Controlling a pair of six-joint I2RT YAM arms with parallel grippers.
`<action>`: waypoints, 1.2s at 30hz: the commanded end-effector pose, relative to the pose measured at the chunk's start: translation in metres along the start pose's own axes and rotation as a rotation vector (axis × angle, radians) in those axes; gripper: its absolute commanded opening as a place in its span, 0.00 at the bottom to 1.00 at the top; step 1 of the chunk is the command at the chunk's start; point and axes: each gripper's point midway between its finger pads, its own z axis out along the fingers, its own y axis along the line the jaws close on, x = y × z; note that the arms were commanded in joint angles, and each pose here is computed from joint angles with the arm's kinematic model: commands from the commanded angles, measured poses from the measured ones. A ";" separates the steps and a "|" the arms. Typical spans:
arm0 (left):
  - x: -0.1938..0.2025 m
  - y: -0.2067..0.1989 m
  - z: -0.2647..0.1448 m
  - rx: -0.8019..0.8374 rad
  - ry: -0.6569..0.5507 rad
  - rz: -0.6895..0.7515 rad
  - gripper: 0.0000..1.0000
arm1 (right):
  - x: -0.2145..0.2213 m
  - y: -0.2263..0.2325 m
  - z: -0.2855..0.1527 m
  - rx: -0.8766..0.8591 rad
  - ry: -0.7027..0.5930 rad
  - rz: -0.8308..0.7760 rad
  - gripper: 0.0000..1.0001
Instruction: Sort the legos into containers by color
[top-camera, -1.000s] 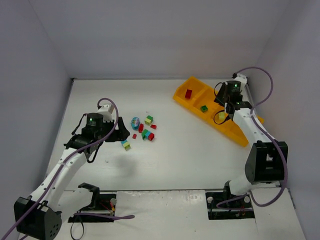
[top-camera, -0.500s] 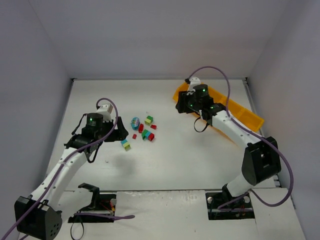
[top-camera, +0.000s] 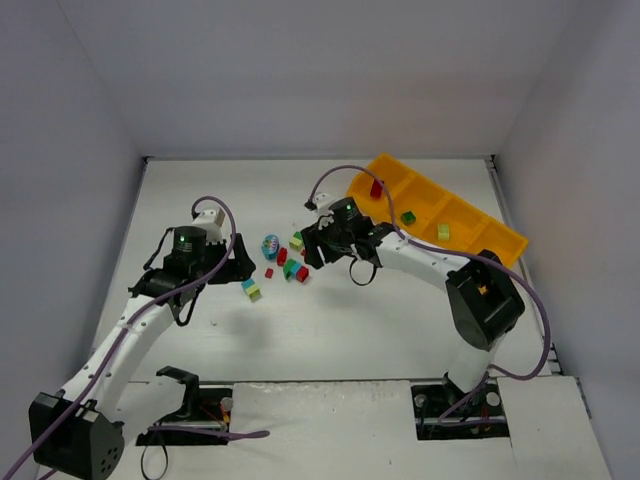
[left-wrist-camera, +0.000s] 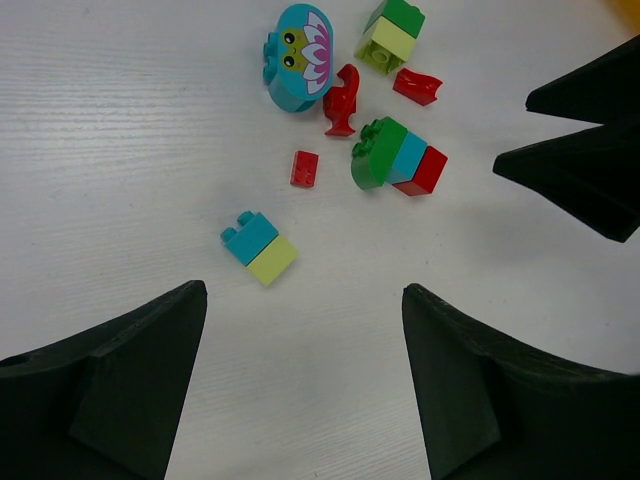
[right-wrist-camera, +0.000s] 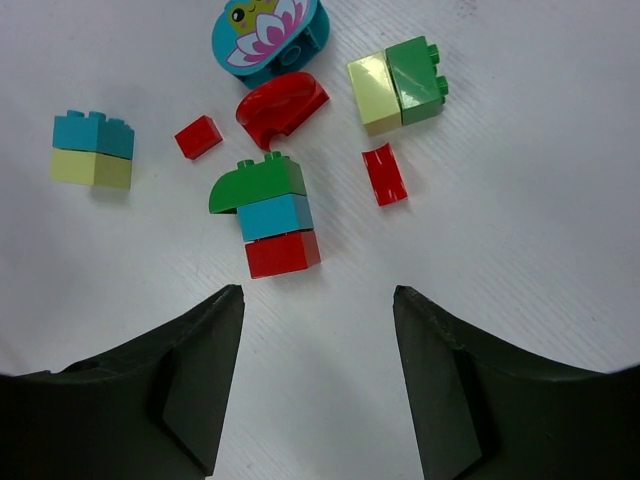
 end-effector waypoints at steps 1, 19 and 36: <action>-0.019 -0.003 -0.002 0.003 -0.058 -0.006 0.73 | -0.029 0.022 0.001 -0.063 -0.085 -0.077 0.59; -0.063 0.017 -0.074 -0.191 -0.240 -0.083 0.73 | -0.031 0.110 0.062 -0.086 -0.146 -0.102 0.64; -0.056 0.021 -0.102 -0.221 -0.244 -0.103 0.73 | -0.012 0.139 0.109 -0.058 -0.189 -0.091 0.59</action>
